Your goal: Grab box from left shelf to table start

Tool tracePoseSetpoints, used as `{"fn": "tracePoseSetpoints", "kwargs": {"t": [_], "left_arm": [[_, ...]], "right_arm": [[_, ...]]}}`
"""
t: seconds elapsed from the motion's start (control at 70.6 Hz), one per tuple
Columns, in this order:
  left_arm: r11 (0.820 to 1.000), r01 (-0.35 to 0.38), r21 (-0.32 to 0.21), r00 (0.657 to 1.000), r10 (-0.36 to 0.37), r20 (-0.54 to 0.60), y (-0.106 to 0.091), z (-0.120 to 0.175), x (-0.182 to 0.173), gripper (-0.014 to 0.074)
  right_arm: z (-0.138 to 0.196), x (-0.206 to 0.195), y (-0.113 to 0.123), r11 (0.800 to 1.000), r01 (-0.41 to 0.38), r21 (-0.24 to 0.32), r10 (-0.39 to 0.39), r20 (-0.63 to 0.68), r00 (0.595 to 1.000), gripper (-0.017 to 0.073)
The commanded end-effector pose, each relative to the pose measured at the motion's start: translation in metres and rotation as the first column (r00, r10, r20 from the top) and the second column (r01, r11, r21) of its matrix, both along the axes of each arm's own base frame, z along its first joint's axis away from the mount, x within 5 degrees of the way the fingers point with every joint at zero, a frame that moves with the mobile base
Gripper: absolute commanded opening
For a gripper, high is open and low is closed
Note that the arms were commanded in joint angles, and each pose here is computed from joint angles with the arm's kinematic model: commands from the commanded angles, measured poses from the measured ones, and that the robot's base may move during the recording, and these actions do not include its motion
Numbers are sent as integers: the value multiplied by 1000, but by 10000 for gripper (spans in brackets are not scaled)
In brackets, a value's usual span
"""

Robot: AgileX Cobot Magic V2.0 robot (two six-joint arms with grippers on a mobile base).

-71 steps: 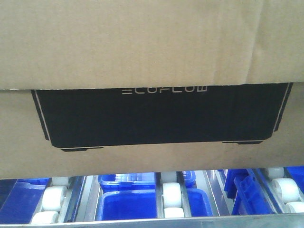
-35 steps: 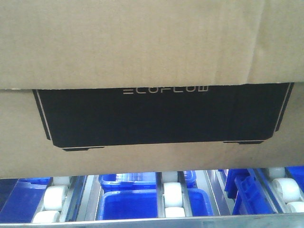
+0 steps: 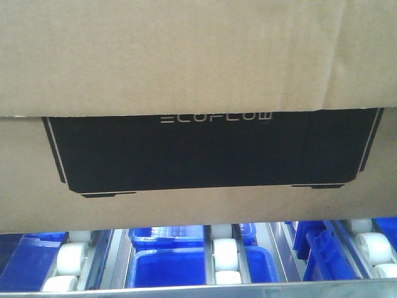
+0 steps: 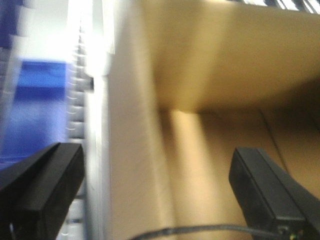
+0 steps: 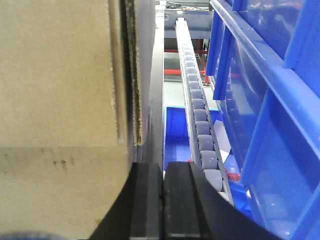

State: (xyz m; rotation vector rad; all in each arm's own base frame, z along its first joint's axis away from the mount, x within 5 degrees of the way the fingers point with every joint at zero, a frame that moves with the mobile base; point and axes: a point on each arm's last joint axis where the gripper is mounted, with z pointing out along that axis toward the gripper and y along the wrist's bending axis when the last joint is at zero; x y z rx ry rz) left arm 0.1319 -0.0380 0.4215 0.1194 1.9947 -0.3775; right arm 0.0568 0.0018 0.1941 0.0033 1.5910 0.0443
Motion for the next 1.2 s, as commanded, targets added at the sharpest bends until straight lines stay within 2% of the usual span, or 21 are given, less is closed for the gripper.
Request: {"fn": "tracePoseSetpoints", "kwargs": {"t": [0.0,0.227,0.326,0.482,0.666,0.836,1.091,1.19], "left_arm": [[999,24,-34,1000,-24,15,-8,11,16,494],[998,54,-12,993,-55,-105,-24,-5,62,491],[999,54,-7,990,-55,-131,-28,-6,80,439],[998,62,2,983,-61,-174,-33,-6,100,239],[998,65,0,980,-64,-191,-35,-7,107,-112],[998,59,-6,984,-59,-168,-35,-5,108,-96],[999,54,-10,987,-55,-149,-35,-4,109,-96],[999,34,-35,989,-39,-140,-35,-3,110,-96]], "right_arm": [[17,-2,-1,1000,9,1,-9,120,993,68],[17,-2,-1,1000,9,1,-9,120,993,68],[17,-2,-1,1000,9,1,-9,120,993,68],[17,-2,-1,1000,9,1,-9,120,993,68],[17,-2,-1,1000,9,11,-11,129,992,68],[29,-4,-1,998,5,62,-17,180,984,55],[83,-21,0,998,-20,57,6,241,970,58],[102,-26,2,998,-32,51,20,224,974,58]]}}
